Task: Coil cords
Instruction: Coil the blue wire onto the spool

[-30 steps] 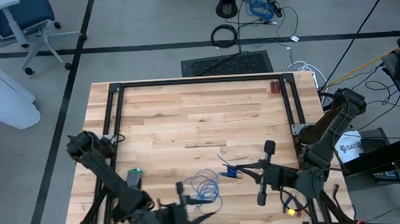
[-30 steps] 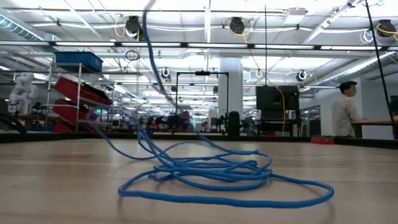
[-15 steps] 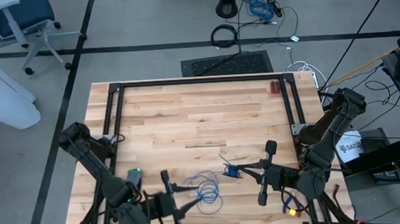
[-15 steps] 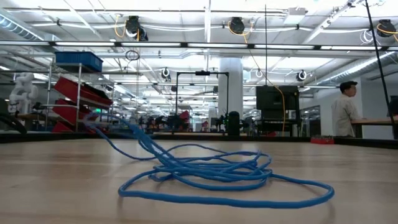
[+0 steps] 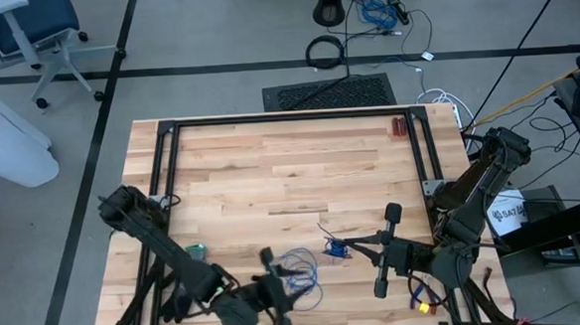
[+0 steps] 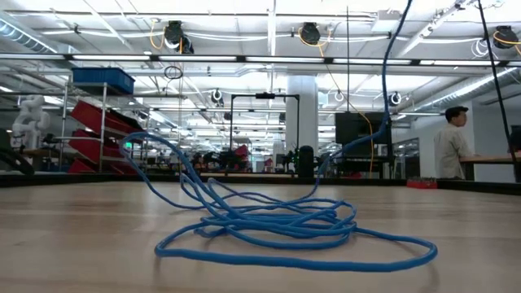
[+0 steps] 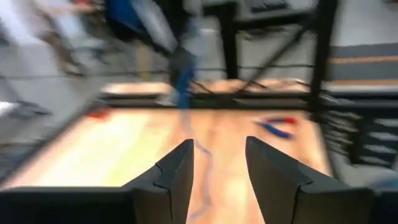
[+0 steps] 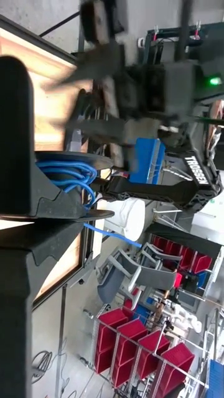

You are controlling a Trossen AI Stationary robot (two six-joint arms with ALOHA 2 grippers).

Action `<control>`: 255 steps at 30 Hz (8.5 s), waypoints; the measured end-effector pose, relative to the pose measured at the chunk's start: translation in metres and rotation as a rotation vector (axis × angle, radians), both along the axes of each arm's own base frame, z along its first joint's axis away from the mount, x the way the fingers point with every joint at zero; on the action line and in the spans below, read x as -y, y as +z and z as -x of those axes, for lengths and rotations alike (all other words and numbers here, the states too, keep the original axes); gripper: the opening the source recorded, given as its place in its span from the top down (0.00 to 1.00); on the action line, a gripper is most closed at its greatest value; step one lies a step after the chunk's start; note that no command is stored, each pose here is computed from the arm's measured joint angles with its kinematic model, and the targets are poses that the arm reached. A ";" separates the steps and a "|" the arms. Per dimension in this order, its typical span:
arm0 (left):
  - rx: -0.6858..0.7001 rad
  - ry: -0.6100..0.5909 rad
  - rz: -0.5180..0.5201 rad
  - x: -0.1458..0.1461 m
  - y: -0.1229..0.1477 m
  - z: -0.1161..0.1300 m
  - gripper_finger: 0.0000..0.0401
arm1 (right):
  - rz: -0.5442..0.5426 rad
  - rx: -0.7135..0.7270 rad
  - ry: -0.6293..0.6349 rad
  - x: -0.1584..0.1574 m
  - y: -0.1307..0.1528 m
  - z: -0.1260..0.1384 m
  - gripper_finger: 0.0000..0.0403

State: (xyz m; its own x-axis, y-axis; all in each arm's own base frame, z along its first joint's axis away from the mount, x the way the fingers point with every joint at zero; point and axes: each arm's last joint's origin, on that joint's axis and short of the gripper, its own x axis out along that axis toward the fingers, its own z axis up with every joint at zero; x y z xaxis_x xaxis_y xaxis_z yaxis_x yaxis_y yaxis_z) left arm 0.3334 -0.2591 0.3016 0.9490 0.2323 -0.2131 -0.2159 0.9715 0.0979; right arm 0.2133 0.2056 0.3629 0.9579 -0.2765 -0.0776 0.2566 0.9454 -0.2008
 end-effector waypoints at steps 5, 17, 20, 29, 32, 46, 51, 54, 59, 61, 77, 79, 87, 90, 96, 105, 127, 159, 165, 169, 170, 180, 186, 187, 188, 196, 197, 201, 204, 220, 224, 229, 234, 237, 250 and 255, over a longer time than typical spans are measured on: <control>0.004 -0.058 0.059 -0.003 -0.014 -0.020 0.53 | 0.001 -0.001 0.001 0.000 0.000 0.000 1.00; 0.055 0.057 0.069 -0.015 -0.045 -0.052 0.39 | -0.017 0.015 0.038 -0.004 0.006 0.011 1.00; 0.077 0.063 0.083 -0.016 -0.049 -0.057 0.38 | -0.018 0.015 0.038 -0.004 0.006 0.011 1.00; 0.091 0.040 0.067 -0.016 -0.063 -0.067 0.38 | -0.019 0.016 0.037 -0.003 0.006 0.011 1.00; 0.107 0.025 0.034 -0.013 -0.069 -0.071 0.39 | -0.019 0.017 0.037 -0.003 0.006 0.011 1.00; 0.128 0.021 0.008 -0.012 -0.069 -0.072 0.77 | -0.016 0.016 0.037 -0.003 0.006 0.011 1.00; 0.127 0.025 0.003 -0.013 -0.068 -0.073 0.91 | -0.016 0.016 0.037 -0.003 0.006 0.011 1.00; 0.128 0.024 0.003 -0.013 -0.068 -0.072 0.98 | -0.016 0.016 0.037 -0.003 0.006 0.011 1.00; 0.115 0.036 -0.010 -0.013 -0.069 -0.072 0.99 | -0.016 0.016 0.037 -0.003 0.006 0.011 1.00; 0.107 0.067 -0.046 -0.013 -0.070 -0.071 0.99 | -0.016 0.016 0.037 -0.003 0.006 0.011 1.00; -0.040 0.249 -0.046 -0.015 -0.007 0.015 1.00 | -0.022 0.000 0.085 -0.005 0.004 0.011 1.00; -0.058 0.248 -0.036 -0.015 -0.005 0.025 1.00 | -0.031 -0.003 0.098 -0.005 0.004 0.011 1.00; -0.021 0.207 -0.010 -0.006 0.010 0.039 1.00 | 0.025 -0.054 0.099 -0.002 -0.002 0.008 1.00; 0.011 0.184 0.003 -0.003 0.019 0.042 1.00 | 0.066 -0.083 0.088 -0.002 -0.008 0.002 1.00; 0.074 0.115 -0.012 0.009 0.035 0.048 1.00 | 0.121 -0.118 0.053 0.000 -0.019 -0.013 1.00; 0.150 0.076 -0.012 0.006 0.051 0.039 1.00 | 0.153 -0.151 0.026 0.003 -0.033 -0.034 1.00; 0.155 -0.017 0.076 -0.024 0.032 -0.015 1.00 | 0.026 -0.081 -0.075 0.015 -0.040 -0.062 1.00; 0.071 -0.159 0.088 -0.024 0.011 -0.029 0.79 | -0.043 0.019 -0.027 0.007 -0.013 -0.036 1.00; 0.063 -0.176 0.088 -0.024 0.010 -0.029 0.76 | -0.047 0.035 0.021 0.001 -0.004 -0.021 1.00; 0.069 -0.174 0.091 -0.024 0.011 -0.029 0.76 | -0.048 0.042 0.035 -0.001 -0.001 -0.016 1.00; 0.070 -0.174 0.092 -0.024 0.011 -0.029 0.76 | -0.045 0.046 0.035 -0.002 0.000 -0.016 1.00; 0.050 -0.278 0.087 -0.021 0.010 -0.029 0.76 | -0.030 0.078 0.057 -0.006 0.009 -0.005 1.00; 0.019 -0.304 0.074 -0.016 -0.007 -0.036 0.76 | -0.024 0.081 0.071 -0.009 0.010 -0.002 1.00; 0.007 -0.302 0.065 -0.015 -0.012 -0.039 0.76 | -0.024 0.081 0.072 -0.009 0.010 -0.002 1.00; -0.004 -0.296 0.059 -0.015 -0.018 -0.042 0.76 | -0.025 0.082 0.073 -0.009 0.010 -0.002 1.00; 0.002 -0.267 0.012 -0.018 -0.043 -0.061 0.76 | -0.017 0.090 0.080 -0.010 0.012 -0.001 1.00; 0.001 -0.259 0.004 -0.018 -0.044 -0.061 0.76 | -0.019 0.092 0.082 -0.011 0.012 0.000 1.00; 0.008 -0.253 0.005 -0.018 -0.043 -0.061 0.77 | -0.012 0.091 0.089 -0.012 0.012 0.001 1.00; 0.011 -0.260 -0.017 -0.015 -0.042 -0.059 0.78 | -0.010 0.091 0.091 -0.013 0.012 0.002 1.00; 0.002 -0.203 -0.070 -0.012 -0.043 -0.055 0.99 | -0.002 0.089 0.092 -0.013 0.012 0.002 1.00; -0.034 -0.168 -0.098 -0.013 -0.047 -0.054 0.99 | -0.002 0.090 0.092 -0.013 0.012 0.002 1.00; -0.084 -0.098 -0.145 -0.017 -0.052 -0.052 0.99 | -0.011 0.097 0.105 -0.016 0.013 0.005 1.00; -0.088 -0.053 -0.161 -0.020 -0.053 -0.053 1.00 | -0.021 0.123 0.122 -0.019 0.017 0.009 1.00; -0.077 -0.041 -0.134 -0.022 -0.052 -0.054 1.00 | -0.022 0.124 0.125 -0.020 0.017 0.009 1.00; 0.043 -0.085 -0.022 -0.046 -0.039 -0.075 1.00 | -0.030 0.118 0.117 -0.018 0.015 0.005 1.00; 0.046 -0.094 -0.014 -0.052 -0.039 -0.079 1.00 | -0.056 0.121 0.163 -0.017 0.014 0.001 1.00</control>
